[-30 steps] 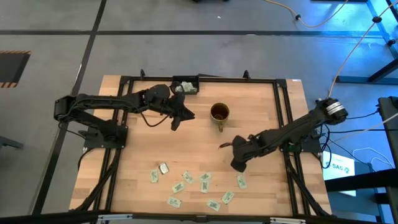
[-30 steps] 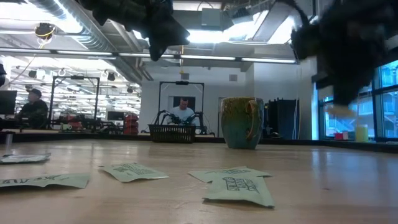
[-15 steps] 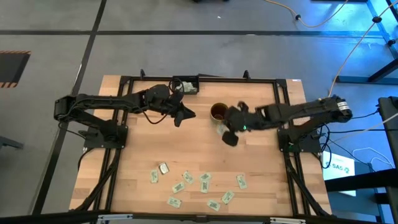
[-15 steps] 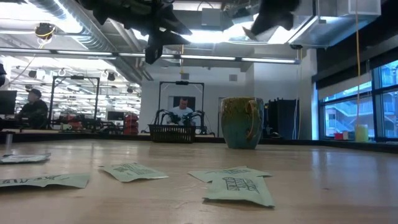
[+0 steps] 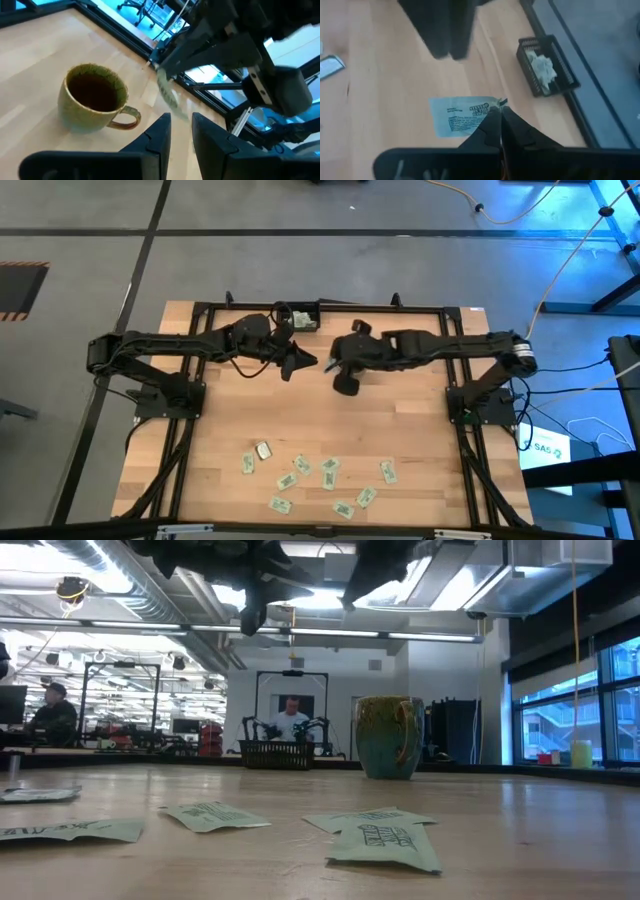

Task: Pick and place Stevia / Truvia into bins
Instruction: Put the stevia packet into the black container

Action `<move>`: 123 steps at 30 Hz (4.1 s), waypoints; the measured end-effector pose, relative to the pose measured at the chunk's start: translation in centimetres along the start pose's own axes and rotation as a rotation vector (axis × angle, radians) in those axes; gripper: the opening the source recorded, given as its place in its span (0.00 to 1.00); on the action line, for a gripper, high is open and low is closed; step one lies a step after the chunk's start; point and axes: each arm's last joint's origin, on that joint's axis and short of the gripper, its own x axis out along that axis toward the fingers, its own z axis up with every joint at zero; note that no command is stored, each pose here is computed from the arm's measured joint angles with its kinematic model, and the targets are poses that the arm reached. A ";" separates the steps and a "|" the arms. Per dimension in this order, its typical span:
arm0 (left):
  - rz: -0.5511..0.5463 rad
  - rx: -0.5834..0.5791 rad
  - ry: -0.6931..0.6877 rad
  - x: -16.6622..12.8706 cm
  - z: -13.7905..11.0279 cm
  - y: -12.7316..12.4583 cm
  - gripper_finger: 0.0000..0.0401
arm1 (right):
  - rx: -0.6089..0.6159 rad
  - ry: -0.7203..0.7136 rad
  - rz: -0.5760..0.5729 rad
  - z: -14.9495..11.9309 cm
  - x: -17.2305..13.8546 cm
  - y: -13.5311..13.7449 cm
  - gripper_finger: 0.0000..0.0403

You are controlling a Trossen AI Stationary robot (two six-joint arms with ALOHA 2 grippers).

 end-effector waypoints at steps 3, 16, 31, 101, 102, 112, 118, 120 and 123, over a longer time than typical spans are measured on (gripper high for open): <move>0.004 0.005 -0.003 0.0 0.0 0.0 0.20 | -0.046 0.006 0.000 0.6 0.7 0.3 0.00; 0.049 -0.068 -0.032 0.0 0.1 0.2 0.40 | -0.095 -0.021 -0.006 1.7 1.2 0.2 0.00; 0.134 -0.061 -0.051 -0.1 0.0 0.6 0.30 | -0.052 -0.110 -0.015 2.6 1.3 -0.2 0.00; 0.648 -0.253 0.227 1.4 3.8 22.8 0.16 | 0.412 0.042 0.033 -8.3 -7.6 -2.1 0.35; 0.648 -0.251 0.217 1.2 4.0 22.7 0.17 | 0.411 0.042 0.034 -8.3 -7.6 -2.1 0.35; 0.549 0.000 0.132 -0.7 7.1 17.2 0.18 | 0.182 0.091 0.350 -8.8 -9.1 1.5 0.35; 0.401 0.244 0.123 -0.1 7.3 10.6 0.16 | 0.117 0.182 0.388 -9.6 -8.2 5.6 0.32; 0.351 0.292 0.125 0.2 7.0 8.7 0.16 | 0.083 0.237 0.385 -10.1 -7.1 7.5 0.31; 0.294 0.340 0.137 0.8 6.4 6.6 0.16 | 0.043 0.348 0.359 -11.3 -5.3 10.1 0.29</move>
